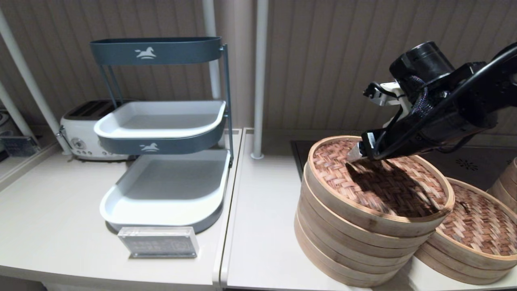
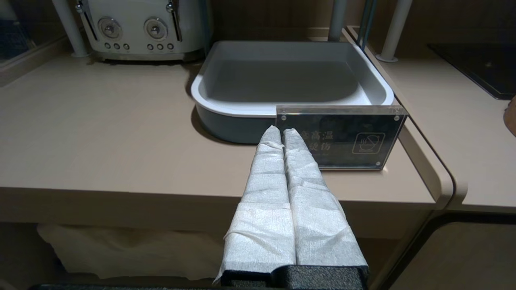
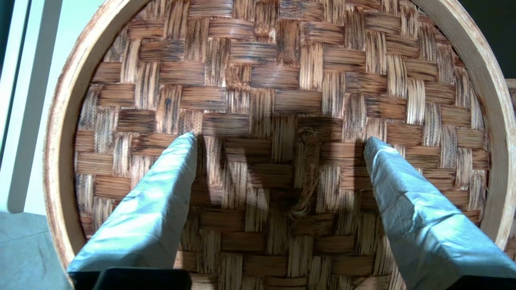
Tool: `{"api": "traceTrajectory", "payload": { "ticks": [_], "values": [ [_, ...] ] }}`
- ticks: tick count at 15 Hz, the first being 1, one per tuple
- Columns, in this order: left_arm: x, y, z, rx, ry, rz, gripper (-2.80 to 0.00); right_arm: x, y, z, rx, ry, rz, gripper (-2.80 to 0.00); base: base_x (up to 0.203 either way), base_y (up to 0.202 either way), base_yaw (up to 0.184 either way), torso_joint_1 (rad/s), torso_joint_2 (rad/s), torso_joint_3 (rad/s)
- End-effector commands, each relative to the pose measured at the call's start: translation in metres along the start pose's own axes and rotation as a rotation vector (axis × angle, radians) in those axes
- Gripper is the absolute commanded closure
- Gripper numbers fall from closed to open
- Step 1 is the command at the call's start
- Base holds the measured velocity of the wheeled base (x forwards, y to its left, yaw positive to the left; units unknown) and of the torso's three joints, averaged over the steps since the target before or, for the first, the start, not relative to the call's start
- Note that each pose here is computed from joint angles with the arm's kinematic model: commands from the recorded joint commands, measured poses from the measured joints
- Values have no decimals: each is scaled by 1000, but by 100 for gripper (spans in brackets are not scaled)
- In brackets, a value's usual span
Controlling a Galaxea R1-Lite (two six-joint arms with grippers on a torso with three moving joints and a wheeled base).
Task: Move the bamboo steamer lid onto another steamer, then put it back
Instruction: Pick up the steamer
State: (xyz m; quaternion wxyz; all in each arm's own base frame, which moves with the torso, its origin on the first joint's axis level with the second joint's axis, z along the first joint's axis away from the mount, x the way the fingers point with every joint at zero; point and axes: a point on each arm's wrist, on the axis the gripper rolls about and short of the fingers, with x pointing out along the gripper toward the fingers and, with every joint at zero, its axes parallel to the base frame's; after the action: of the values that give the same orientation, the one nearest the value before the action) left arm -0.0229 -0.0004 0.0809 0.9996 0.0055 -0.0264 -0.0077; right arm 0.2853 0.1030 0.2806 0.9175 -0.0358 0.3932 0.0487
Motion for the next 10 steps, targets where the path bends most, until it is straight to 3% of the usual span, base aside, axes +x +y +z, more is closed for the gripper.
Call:
{"api": "traceTrajectory", "payload": {
  "ticks": [1, 10],
  "values": [
    [2, 0, -8, 0, 27, 0, 0, 2, 0, -3, -1, 15, -2, -280, 0, 0, 0, 0, 0, 0],
    [2, 0, -8, 0, 27, 0, 0, 1, -8, -8, 28, 21, -17, -280, 0, 0, 0, 0, 0, 0]
  ]
}}
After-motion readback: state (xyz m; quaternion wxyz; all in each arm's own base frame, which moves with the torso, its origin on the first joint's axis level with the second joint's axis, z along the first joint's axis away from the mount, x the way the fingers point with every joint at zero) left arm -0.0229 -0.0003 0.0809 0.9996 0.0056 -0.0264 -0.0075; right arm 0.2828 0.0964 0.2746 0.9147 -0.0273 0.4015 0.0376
